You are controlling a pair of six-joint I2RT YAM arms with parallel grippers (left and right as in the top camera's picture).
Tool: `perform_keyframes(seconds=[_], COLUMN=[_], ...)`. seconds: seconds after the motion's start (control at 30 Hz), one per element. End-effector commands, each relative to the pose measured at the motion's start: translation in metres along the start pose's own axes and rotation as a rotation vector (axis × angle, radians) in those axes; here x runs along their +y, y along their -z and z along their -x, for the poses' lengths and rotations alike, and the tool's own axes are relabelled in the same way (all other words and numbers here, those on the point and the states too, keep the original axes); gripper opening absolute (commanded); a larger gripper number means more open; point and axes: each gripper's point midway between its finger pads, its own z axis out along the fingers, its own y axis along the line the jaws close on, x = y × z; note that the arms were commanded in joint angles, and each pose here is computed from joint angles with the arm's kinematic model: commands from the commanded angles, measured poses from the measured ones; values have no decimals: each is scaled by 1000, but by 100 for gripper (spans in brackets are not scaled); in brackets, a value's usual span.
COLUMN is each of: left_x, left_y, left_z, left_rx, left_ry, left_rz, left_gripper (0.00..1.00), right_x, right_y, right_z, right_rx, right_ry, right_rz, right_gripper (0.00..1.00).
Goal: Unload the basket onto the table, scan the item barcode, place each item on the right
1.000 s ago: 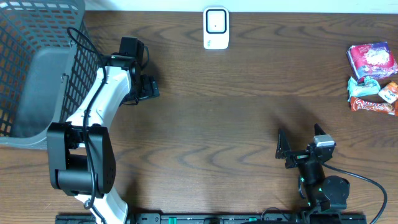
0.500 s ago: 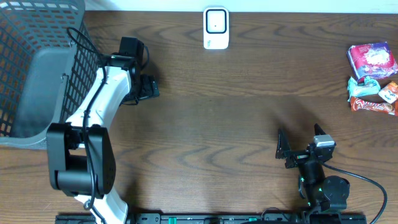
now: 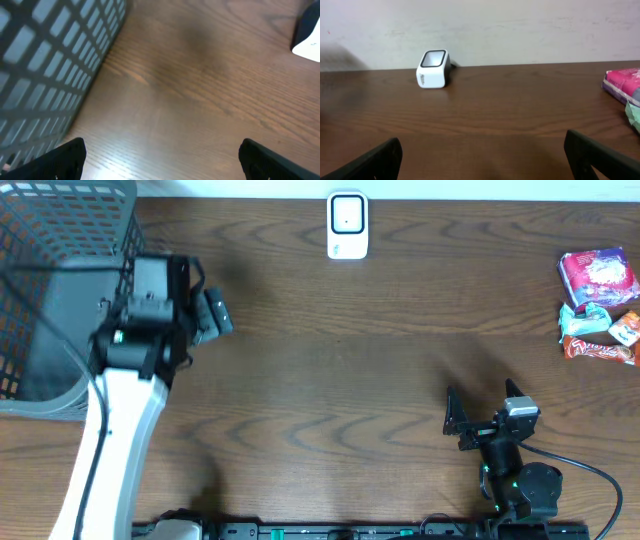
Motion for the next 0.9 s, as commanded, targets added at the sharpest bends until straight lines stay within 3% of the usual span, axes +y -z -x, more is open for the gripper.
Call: perform_keyframes(seconds=[0.0,0.2,0.33,0.43,0.73,0.87], left_x=[13,30,52,65,66,40], left_y=[-9,-28,-37,-39,-17,0], left_z=[-26,-69,-121,-142,-133,-116], left_rx=[-5,-109,-60,-79,-295,-417], left_ry=[-24,-3,-11,-8,13,-132], left_rz=[20,-11,11,33,-45,-185], left_gripper=[98,98,98,98,98,98], right_x=[-2,-2,-2,-2,-2,-2], right_y=[0,0,0,0,0,0], right_z=[0,0,0,0,0,0], right_rx=[-3,-3,-3,-3,-3,-3], right_ry=[12,12,12,12,12,12], right_rz=[-11,-11,-11,-11,-11,-11], right_gripper=[99,99,99,99,99,99])
